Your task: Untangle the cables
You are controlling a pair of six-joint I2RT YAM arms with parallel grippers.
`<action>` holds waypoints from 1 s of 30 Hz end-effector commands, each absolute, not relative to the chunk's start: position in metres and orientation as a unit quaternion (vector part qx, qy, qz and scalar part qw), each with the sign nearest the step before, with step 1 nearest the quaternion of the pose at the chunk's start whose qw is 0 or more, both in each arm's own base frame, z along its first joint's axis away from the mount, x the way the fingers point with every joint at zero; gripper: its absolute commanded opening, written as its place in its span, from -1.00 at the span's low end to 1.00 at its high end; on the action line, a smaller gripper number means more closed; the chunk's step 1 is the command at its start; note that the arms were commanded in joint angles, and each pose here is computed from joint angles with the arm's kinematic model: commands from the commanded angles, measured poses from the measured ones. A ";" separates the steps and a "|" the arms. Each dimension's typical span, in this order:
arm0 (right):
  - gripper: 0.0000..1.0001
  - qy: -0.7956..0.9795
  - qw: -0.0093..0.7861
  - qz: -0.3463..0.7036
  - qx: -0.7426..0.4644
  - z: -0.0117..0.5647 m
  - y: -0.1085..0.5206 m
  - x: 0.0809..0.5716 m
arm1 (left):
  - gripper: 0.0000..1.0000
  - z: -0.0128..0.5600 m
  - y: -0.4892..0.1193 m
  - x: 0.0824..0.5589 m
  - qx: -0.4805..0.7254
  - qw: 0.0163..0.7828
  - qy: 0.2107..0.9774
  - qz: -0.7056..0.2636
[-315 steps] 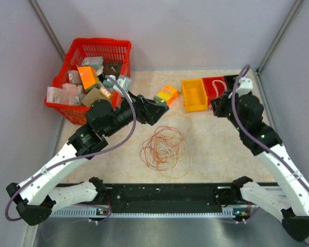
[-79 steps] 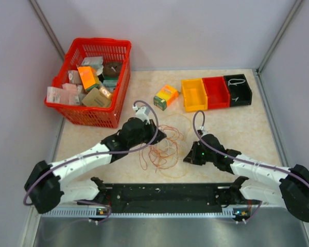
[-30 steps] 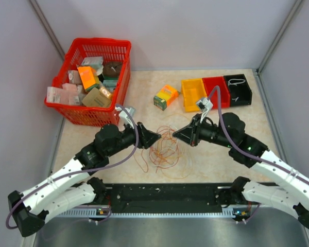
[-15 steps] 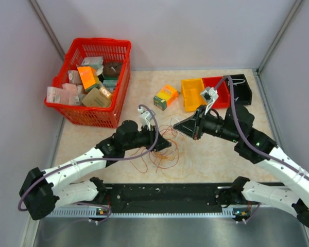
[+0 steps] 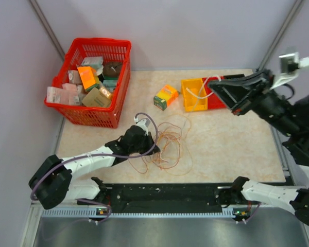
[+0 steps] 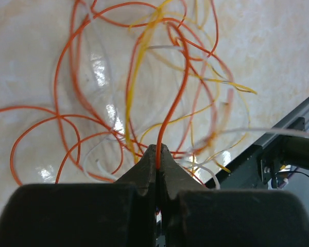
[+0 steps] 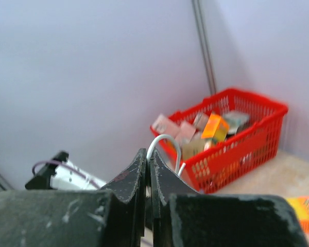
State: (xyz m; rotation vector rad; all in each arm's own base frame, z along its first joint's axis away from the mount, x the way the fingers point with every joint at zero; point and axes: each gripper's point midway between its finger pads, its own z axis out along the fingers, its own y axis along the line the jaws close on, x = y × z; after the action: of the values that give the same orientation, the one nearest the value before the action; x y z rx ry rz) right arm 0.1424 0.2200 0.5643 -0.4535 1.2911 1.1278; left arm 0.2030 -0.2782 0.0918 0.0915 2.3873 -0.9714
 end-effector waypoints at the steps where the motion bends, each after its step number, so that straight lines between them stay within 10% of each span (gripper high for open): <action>1: -1.00 0.512 0.714 0.443 -0.176 0.618 0.186 0.144 | -1.00 0.092 -0.278 0.212 0.008 0.292 0.883 -0.368; 16: -1.00 0.359 0.847 0.370 -0.129 0.739 0.101 0.104 | -1.00 0.060 -0.246 0.221 -0.032 0.297 0.904 -0.305; 26: -1.00 0.537 0.836 0.099 -0.052 0.637 0.083 0.212 | -1.00 0.107 -0.253 0.217 0.031 0.342 0.871 -0.351; 30: -1.00 0.538 0.838 0.090 -0.029 0.639 0.068 0.208 | -0.32 0.150 -0.251 0.214 0.066 0.390 0.838 -0.375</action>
State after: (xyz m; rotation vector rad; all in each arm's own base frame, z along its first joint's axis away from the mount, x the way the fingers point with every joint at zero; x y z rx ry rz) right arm 0.2131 0.1038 0.6345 -0.1693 1.1344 0.2905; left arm 0.2103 -0.2467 0.0973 0.0616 2.3015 -0.8917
